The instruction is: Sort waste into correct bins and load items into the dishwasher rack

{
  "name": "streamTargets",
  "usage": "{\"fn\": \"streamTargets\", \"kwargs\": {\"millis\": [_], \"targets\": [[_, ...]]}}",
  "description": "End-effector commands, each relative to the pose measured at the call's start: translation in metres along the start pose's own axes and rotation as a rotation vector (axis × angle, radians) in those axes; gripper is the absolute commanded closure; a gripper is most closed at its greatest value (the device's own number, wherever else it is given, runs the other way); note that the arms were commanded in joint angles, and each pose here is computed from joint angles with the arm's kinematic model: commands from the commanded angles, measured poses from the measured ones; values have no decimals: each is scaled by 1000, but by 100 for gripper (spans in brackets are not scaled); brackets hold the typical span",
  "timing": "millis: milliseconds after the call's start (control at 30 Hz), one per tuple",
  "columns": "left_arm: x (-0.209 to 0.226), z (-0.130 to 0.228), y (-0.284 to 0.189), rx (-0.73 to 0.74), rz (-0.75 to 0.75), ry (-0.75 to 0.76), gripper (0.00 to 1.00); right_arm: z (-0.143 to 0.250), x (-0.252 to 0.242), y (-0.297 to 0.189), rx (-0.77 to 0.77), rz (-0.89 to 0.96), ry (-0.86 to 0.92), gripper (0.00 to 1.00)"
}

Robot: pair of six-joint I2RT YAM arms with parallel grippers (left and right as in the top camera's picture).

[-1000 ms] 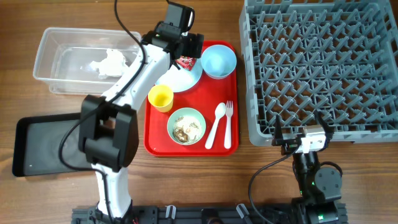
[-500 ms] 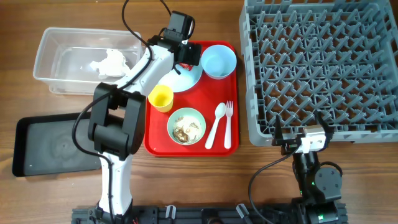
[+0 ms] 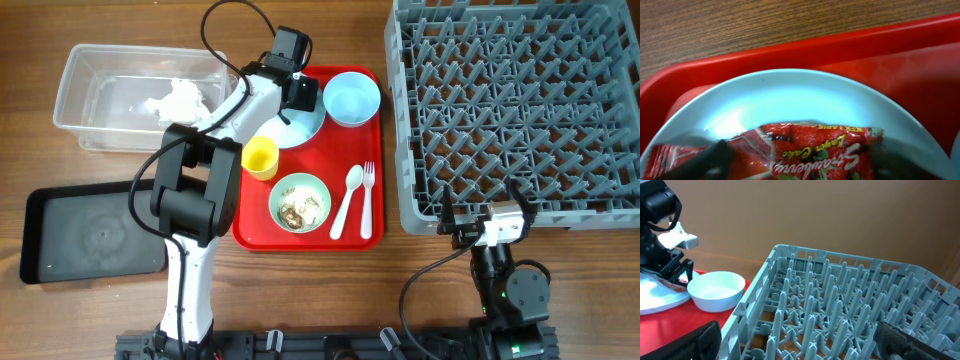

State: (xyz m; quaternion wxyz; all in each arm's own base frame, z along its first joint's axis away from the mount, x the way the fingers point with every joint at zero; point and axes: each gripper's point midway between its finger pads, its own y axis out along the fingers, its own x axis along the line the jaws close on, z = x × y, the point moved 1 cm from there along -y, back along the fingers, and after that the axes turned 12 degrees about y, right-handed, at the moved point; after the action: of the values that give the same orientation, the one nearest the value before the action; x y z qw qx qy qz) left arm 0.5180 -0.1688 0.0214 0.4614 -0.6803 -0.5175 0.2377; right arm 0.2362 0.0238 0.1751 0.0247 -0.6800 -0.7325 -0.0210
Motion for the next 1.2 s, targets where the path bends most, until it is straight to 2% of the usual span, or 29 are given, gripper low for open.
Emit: {"fn": "streamTargets", "kwargs": {"millis": [0, 200, 233, 400, 633, 700, 733, 933, 1167], "targets": [[0, 15, 19, 52, -5, 2, 41, -2, 4, -1, -11, -21, -10, 0], [0, 18, 19, 64, -5, 4, 74, -2, 4, -1, -11, -21, -11, 0], [0, 19, 19, 68, -4, 4, 83, -2, 4, -1, -11, -21, -10, 0], [0, 22, 19, 80, -4, 6, 96, -2, 4, -1, -11, -21, -10, 0], [1, 19, 12, 76, -5, 6, 95, -2, 4, -1, -11, -21, -11, 0], [3, 12, 3, 54, -7, 3, 63, -2, 4, -1, -11, -21, -10, 0], [5, 7, -2, 40, -10, 1, 57, -2, 4, -1, -11, -21, -10, 0], [11, -14, -33, -27, -24, 35, 50, -2, 4, -1, -11, -21, -11, 0], [6, 2, -40, 46, -9, 234, 53, -2, 4, -1, -11, -21, -11, 0]]}}
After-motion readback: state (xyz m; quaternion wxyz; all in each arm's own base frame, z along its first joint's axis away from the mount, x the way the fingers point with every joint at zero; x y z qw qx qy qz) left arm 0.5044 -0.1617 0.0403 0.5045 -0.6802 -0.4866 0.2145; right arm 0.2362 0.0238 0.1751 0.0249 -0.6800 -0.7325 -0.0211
